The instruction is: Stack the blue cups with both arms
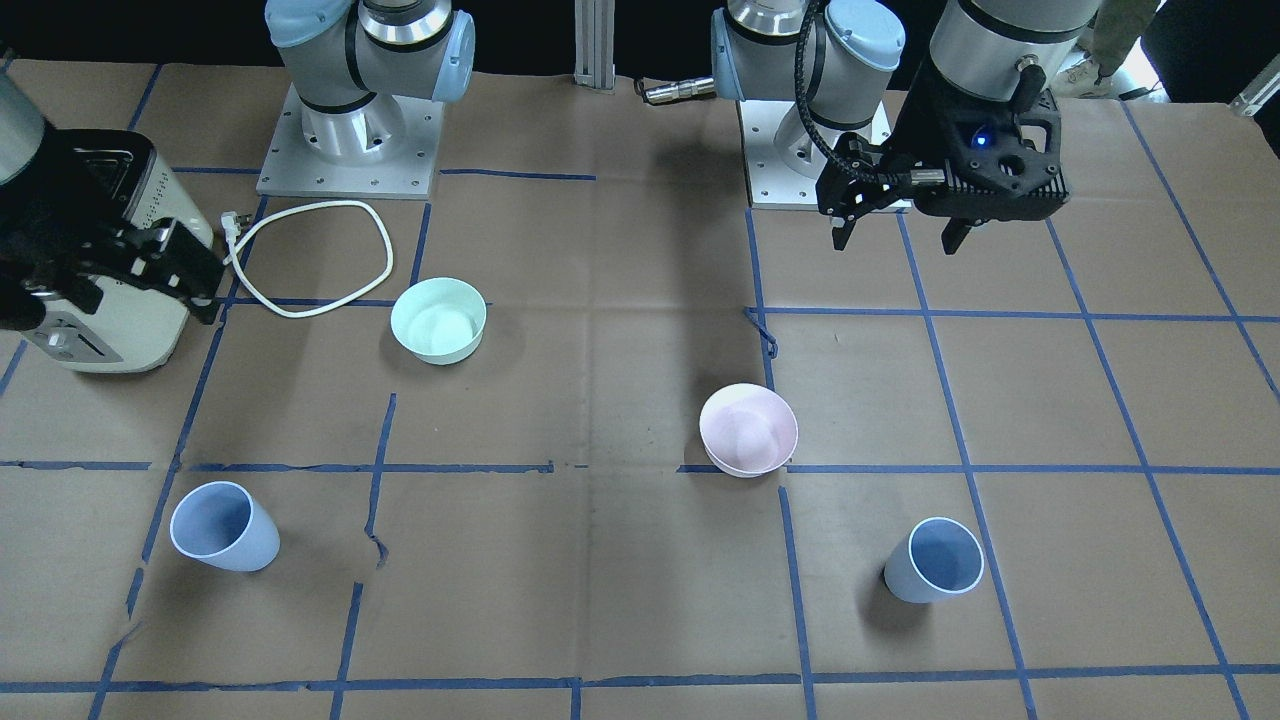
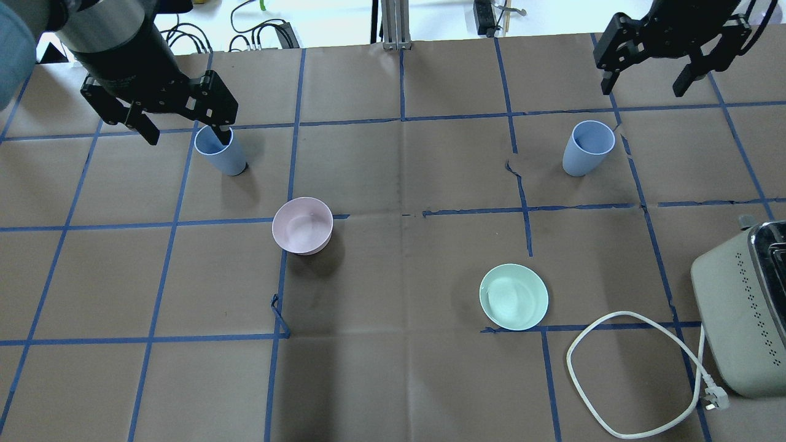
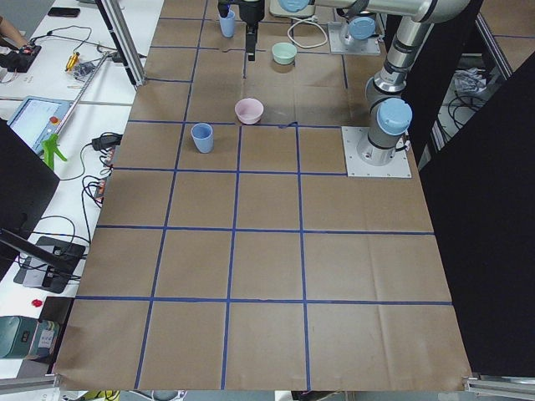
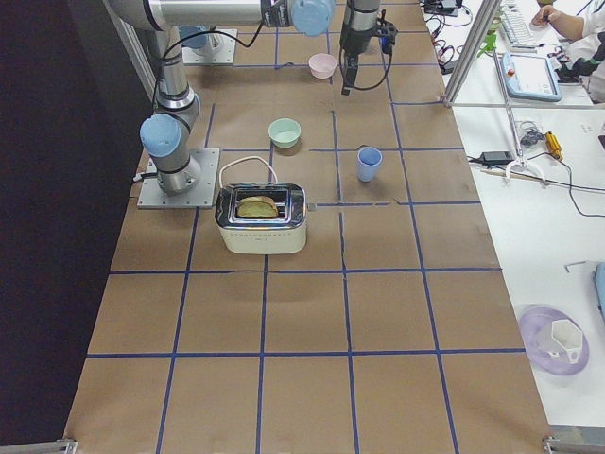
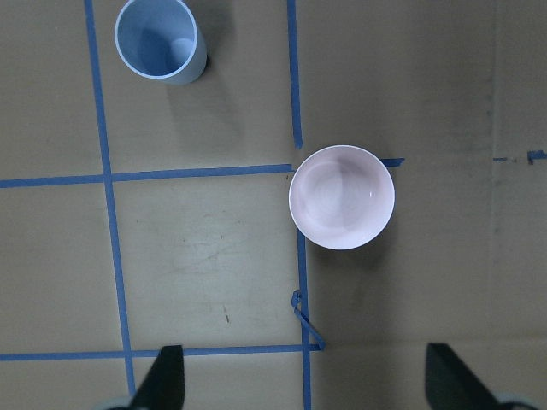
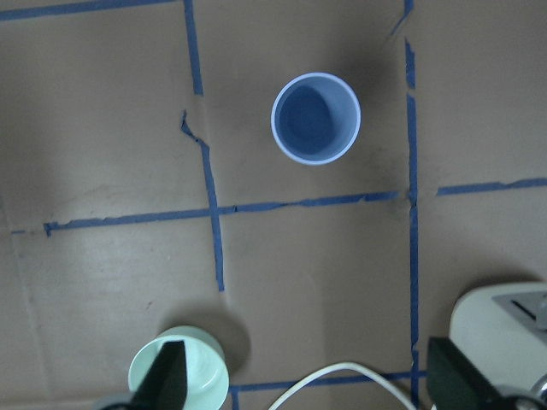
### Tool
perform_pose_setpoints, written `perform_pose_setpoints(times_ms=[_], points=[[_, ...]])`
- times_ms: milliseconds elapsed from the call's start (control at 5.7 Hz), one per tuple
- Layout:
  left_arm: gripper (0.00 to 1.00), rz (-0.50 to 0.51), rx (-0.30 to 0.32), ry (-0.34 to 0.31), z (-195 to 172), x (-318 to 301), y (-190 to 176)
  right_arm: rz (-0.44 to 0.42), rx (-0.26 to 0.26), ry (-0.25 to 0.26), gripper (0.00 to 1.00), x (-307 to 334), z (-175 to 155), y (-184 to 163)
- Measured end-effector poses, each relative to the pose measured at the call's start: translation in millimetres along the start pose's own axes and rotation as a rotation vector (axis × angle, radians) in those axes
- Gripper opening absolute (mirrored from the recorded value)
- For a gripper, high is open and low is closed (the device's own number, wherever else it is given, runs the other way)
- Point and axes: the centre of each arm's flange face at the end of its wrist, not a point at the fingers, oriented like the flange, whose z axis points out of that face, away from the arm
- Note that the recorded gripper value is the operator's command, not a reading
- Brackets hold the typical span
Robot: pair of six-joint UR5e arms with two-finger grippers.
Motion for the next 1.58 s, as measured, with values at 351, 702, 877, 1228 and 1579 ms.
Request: perform_pose_setpoints(times_ms=[351,702,877,1228,1579], points=[[0.98,0.022,-0.002,-0.002,23,-6,-30,-0.076,0.05,0.011,1.0,33,44,-51],[0.98,0.011,0.001,-0.002,83,-33,-102,-0.12,0.028,0.006,1.0,55,103,-86],[0.98,0.005,-0.005,-0.001,116,-50,-132,-0.136,0.012,0.0,1.0,63,138,-98],[0.98,0.013,0.004,-0.002,185,-61,-169,-0.147,0.026,-0.008,1.0,71,196,-101],[0.96,0.011,-0.035,0.003,228,-62,-178,-0.146,0.054,-0.019,1.0,69,218,-97]])
